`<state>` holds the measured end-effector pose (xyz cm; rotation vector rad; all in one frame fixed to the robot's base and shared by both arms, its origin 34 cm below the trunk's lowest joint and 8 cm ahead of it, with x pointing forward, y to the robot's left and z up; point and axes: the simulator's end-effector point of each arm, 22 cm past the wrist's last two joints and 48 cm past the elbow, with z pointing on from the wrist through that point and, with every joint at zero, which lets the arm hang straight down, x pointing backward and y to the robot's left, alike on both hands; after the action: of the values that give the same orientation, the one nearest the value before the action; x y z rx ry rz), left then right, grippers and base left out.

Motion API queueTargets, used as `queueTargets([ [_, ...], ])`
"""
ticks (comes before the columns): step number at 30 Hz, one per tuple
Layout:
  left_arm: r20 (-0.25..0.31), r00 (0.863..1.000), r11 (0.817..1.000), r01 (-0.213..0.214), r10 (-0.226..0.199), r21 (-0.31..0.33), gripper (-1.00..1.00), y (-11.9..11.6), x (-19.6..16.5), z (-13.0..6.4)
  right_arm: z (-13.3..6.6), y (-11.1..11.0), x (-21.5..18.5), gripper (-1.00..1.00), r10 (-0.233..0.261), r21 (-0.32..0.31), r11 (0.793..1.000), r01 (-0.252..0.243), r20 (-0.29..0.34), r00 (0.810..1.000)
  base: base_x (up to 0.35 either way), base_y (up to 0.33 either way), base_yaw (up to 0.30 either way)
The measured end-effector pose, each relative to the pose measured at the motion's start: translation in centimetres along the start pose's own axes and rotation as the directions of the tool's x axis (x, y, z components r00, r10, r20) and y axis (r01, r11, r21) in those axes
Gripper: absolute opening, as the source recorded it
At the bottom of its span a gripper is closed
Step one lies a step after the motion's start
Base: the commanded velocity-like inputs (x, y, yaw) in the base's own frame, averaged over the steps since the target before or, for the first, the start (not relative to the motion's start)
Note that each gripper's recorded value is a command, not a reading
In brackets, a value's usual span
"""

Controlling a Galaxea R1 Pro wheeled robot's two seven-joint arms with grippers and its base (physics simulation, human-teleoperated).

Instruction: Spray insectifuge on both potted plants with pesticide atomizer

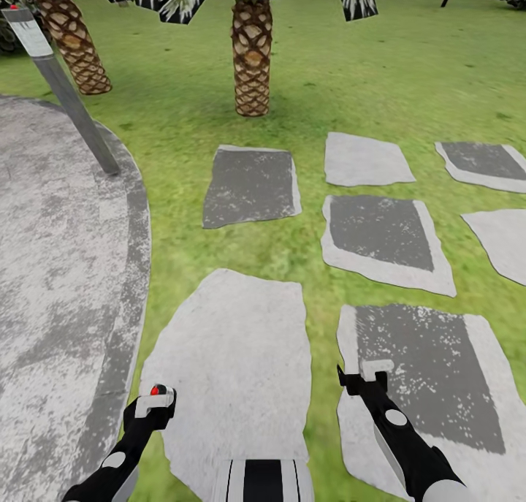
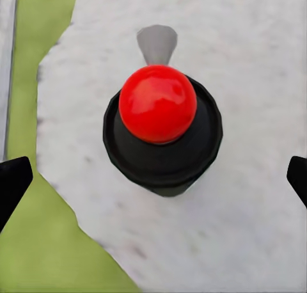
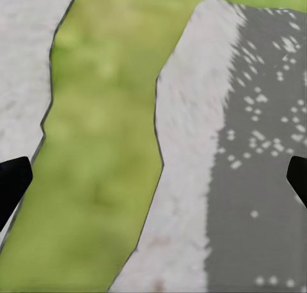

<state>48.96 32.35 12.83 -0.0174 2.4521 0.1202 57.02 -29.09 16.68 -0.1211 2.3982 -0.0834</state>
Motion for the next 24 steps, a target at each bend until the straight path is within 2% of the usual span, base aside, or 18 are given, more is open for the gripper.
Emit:
queueTargets([
  [24,0.0,1.0,1.0,0.0,0.0,0.0,1.0,0.0,0.03,0.0,0.01,0.01,0.07,1.0,0.0,0.0,1.0,0.0,-0.001,1.0,0.014,0.0,0.0],
])
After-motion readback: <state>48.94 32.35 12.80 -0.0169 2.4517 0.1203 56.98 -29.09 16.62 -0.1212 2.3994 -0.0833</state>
